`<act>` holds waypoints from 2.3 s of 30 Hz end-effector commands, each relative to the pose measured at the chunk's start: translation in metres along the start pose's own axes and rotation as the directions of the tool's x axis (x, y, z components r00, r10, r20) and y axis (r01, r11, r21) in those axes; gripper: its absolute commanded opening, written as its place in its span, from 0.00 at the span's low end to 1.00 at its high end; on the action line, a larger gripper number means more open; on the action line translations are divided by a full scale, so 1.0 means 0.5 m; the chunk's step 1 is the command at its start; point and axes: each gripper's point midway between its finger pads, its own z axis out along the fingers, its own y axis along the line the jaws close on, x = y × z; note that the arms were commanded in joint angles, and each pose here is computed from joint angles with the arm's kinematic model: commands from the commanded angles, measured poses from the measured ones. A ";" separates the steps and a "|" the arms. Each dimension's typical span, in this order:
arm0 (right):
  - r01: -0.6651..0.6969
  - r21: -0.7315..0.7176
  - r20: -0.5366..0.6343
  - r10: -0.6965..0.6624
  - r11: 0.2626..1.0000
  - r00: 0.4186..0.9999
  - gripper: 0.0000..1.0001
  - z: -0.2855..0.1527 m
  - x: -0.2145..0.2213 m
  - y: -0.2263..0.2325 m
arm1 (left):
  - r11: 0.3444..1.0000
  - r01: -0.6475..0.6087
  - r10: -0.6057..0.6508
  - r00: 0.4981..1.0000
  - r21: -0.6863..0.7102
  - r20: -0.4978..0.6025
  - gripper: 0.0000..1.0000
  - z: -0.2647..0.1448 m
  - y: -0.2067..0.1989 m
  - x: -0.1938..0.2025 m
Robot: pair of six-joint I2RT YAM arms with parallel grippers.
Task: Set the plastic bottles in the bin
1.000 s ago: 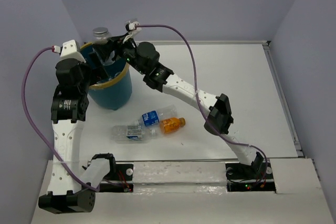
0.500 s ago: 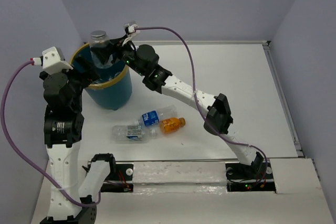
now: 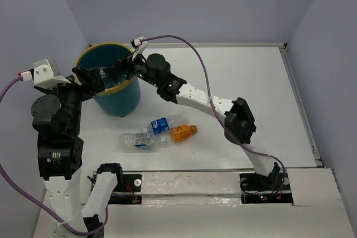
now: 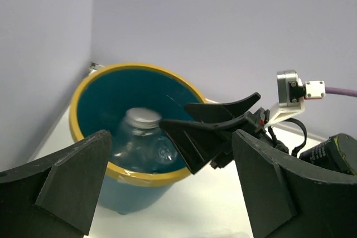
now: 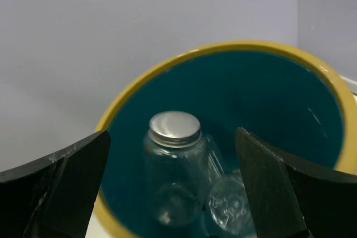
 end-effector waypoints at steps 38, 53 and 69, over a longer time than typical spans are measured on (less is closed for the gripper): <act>0.372 -0.304 -0.767 -0.457 0.877 0.450 0.97 -0.662 0.332 -0.084 | 0.806 0.236 0.098 0.851 0.542 -0.515 0.98 -0.063 -0.200 0.433; 0.352 -0.268 -0.784 -0.415 0.897 0.461 0.71 -0.661 0.420 -0.093 | 0.840 0.216 0.094 0.846 0.498 -0.525 0.99 -0.065 -0.173 0.454; 0.353 -0.210 -0.418 -0.410 0.912 0.811 0.42 -0.562 0.071 0.059 | 0.800 0.227 -0.130 0.969 0.555 -0.208 0.99 -0.101 -0.209 0.159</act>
